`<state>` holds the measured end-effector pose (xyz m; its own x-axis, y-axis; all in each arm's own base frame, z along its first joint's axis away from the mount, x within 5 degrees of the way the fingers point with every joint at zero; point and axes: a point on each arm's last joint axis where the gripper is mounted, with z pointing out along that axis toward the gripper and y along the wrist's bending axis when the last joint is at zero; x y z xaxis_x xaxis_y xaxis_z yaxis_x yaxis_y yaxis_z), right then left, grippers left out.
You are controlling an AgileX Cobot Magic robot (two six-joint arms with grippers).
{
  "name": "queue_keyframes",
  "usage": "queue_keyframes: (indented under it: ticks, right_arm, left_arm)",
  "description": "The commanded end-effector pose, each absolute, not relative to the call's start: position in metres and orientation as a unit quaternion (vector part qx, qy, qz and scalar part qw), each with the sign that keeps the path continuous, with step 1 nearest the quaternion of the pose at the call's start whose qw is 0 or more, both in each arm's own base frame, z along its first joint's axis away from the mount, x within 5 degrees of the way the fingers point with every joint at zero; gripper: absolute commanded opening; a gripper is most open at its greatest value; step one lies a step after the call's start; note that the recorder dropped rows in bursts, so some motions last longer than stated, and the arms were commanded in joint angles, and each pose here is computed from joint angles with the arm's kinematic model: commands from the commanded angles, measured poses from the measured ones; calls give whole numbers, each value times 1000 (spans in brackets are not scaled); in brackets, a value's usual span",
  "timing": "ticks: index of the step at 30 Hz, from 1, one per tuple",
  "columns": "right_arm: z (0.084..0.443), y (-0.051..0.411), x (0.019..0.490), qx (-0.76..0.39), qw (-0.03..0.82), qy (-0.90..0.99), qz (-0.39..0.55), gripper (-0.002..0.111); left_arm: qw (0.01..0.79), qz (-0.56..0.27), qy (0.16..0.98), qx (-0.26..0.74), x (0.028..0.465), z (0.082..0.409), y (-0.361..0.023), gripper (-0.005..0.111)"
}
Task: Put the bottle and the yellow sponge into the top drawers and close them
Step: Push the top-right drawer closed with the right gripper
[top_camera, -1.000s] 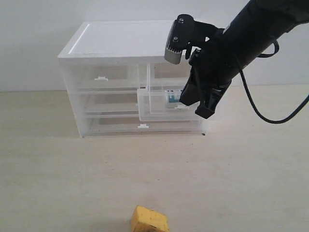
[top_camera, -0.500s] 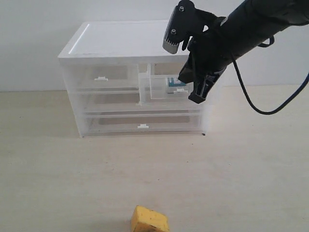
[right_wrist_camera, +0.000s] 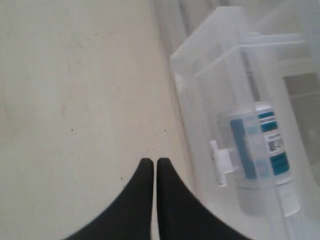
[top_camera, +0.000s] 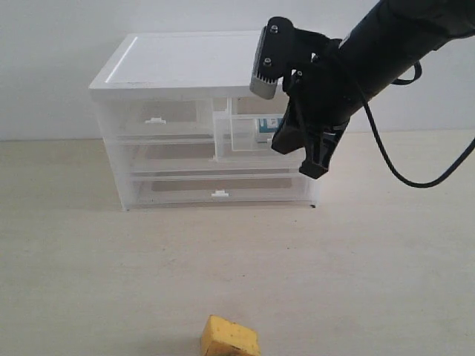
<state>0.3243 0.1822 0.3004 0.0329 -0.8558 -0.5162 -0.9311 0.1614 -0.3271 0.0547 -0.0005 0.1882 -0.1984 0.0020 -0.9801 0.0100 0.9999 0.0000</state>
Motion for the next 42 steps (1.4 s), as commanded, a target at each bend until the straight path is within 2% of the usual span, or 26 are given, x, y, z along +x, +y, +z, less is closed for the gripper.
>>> queue_keyframes:
  ticks: [1, 13, 31, 34, 42]
  right_arm:
    - [307, 181, 327, -652, 334, 679, 42, 0]
    - [281, 189, 363, -625, 385, 679, -13, 0]
    - [270, 177, 406, -537, 492, 678, -99, 0]
    - [270, 177, 405, -534, 489, 683, -92, 0]
    - [283, 180, 375, -576, 417, 703, -19, 0]
  left_arm:
    - [634, -9, 773, -3, 55, 188, -1, 4]
    - [634, -9, 773, -3, 55, 188, -1, 4]
    - [634, -9, 773, -3, 55, 188, -1, 4]
    - [634, -9, 773, -3, 55, 188, -1, 4]
    - [634, -9, 773, -3, 55, 188, -1, 4]
